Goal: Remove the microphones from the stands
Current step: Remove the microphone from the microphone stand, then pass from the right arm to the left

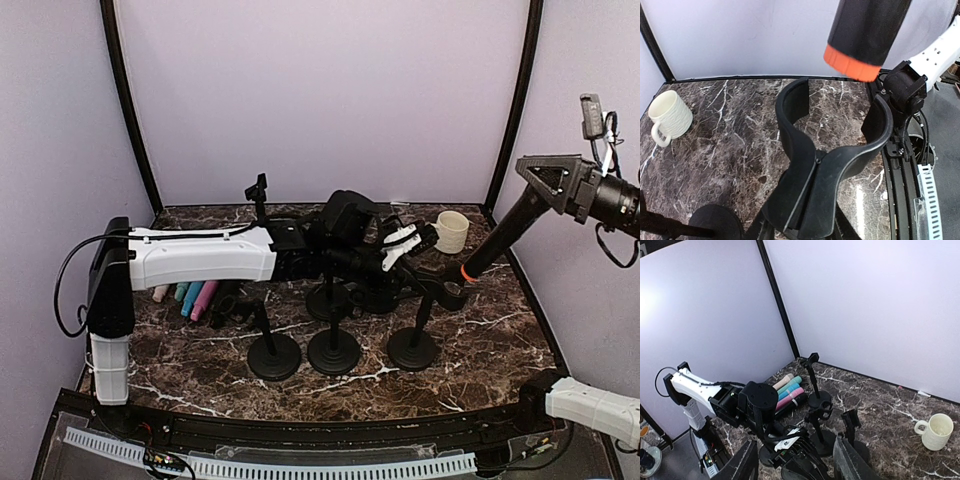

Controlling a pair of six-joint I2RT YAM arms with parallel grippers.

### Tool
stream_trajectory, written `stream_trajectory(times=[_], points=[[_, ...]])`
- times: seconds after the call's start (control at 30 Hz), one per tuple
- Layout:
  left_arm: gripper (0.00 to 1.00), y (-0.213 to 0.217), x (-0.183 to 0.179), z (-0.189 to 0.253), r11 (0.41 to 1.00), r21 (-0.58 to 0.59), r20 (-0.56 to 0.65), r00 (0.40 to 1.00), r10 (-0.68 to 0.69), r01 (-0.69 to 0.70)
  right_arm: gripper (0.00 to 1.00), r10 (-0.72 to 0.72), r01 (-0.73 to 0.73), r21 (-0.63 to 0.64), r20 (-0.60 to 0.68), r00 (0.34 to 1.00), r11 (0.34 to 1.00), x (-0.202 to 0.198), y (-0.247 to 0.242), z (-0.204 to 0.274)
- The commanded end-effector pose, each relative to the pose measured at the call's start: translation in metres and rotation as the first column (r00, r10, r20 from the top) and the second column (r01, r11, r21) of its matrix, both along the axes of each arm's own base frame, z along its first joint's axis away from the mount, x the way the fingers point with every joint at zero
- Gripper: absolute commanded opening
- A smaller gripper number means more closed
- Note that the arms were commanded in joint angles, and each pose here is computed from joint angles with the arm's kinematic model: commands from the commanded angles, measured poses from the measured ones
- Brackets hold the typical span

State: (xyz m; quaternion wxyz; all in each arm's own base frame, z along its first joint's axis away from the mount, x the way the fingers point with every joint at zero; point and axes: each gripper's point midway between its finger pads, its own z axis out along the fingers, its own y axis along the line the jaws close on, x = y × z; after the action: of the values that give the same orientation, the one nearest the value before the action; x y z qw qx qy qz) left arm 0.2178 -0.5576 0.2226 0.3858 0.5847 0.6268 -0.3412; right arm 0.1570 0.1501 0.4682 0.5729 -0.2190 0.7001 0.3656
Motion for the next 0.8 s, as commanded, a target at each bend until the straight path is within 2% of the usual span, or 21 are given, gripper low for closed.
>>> stream_trajectory(times=[0.0, 0.1, 0.13, 0.17, 0.2, 0.33, 0.57, 0.77], points=[[0.13, 0.022, 0.019, -0.002, 0.995, 0.037, 0.019, 0.995, 0.095, -0.096, 0.00, -0.109, 0.084, 0.147, 0.178, 0.978, 0.986, 0.005, -0.015, 0.060], [0.30, 0.023, 0.017, 0.001, 0.996, 0.021, 0.014, 0.996, 0.089, -0.089, 0.00, -0.104, 0.057, 0.216, 0.212, 0.972, 0.975, 0.006, -0.013, 0.069], [0.41, 0.023, 0.016, 0.003, 0.996, 0.012, 0.012, 0.996, 0.083, -0.083, 0.00, -0.099, 0.048, 0.233, 0.212, 0.972, 0.971, 0.008, -0.011, 0.069], [0.47, 0.023, 0.015, 0.006, 0.997, 0.004, 0.014, 0.997, 0.082, -0.082, 0.00, -0.094, 0.037, 0.249, 0.220, 0.971, 0.968, 0.009, -0.010, 0.071], [0.59, 0.023, 0.015, 0.011, 0.997, -0.012, 0.017, 0.996, 0.082, -0.082, 0.00, -0.090, 0.026, 0.267, 0.228, 0.969, 0.963, 0.008, -0.010, 0.074], [0.82, 0.027, 0.013, 0.039, 0.993, -0.092, 0.046, 0.996, 0.082, -0.078, 0.00, -0.060, -0.006, 0.280, 0.228, 0.972, 0.960, 0.012, -0.003, 0.074], [0.91, 0.050, 0.009, 0.096, 0.966, -0.235, 0.112, 0.985, 0.132, -0.103, 0.00, -0.003, -0.052, 0.256, 0.210, 0.978, 0.965, 0.019, 0.009, 0.071], [0.92, 0.068, 0.007, 0.142, 0.940, -0.307, 0.104, 0.976, 0.191, -0.151, 0.00, 0.111, -0.156, 0.253, 0.181, 0.977, 0.955, 0.022, 0.027, 0.060]])
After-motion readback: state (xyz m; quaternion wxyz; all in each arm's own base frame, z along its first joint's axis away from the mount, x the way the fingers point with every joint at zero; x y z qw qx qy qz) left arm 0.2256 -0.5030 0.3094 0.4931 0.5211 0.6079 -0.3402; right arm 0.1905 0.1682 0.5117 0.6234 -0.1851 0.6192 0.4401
